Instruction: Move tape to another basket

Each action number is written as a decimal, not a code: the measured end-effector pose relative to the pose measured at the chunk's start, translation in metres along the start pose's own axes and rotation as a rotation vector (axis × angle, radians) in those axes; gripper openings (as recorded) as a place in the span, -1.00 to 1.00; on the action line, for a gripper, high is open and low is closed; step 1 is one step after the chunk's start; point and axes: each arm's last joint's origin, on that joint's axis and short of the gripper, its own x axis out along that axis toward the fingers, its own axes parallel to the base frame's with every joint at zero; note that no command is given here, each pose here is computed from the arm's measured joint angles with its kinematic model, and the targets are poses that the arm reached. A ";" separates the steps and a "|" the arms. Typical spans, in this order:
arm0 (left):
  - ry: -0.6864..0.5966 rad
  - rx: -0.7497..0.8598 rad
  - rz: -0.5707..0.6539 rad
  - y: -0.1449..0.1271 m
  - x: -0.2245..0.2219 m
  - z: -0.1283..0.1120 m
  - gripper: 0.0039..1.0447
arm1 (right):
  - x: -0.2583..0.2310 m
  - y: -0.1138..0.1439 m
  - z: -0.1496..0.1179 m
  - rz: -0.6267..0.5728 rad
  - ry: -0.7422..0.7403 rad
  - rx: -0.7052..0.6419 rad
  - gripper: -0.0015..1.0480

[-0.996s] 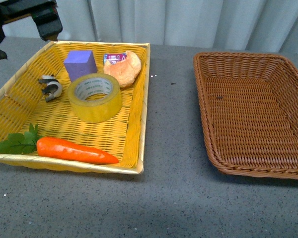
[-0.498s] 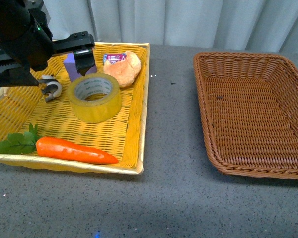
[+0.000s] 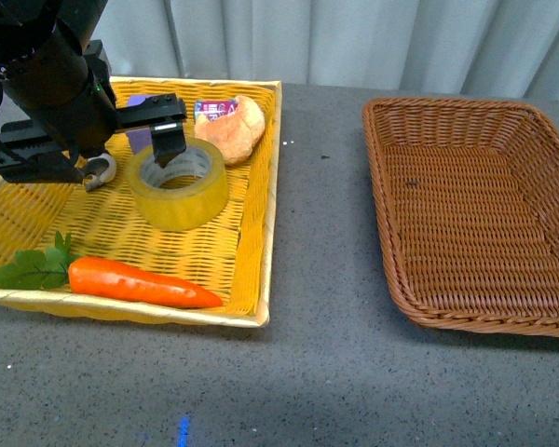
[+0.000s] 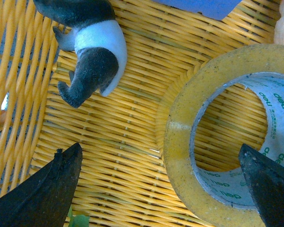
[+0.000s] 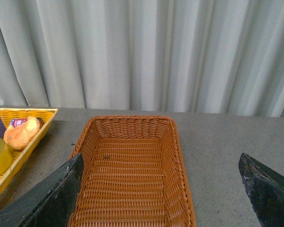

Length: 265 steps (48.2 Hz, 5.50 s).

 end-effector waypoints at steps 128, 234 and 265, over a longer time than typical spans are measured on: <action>-0.425 0.970 -0.663 -0.159 -0.109 0.055 -0.71 | 0.000 0.000 0.000 0.000 0.000 0.000 0.82; -0.466 1.109 -0.503 -0.164 -0.112 0.052 -0.71 | 0.329 0.063 0.057 0.472 0.763 0.036 -0.38; -0.776 0.664 -0.143 -0.078 -0.133 0.087 0.87 | 0.348 0.011 0.000 0.154 0.924 0.073 -0.72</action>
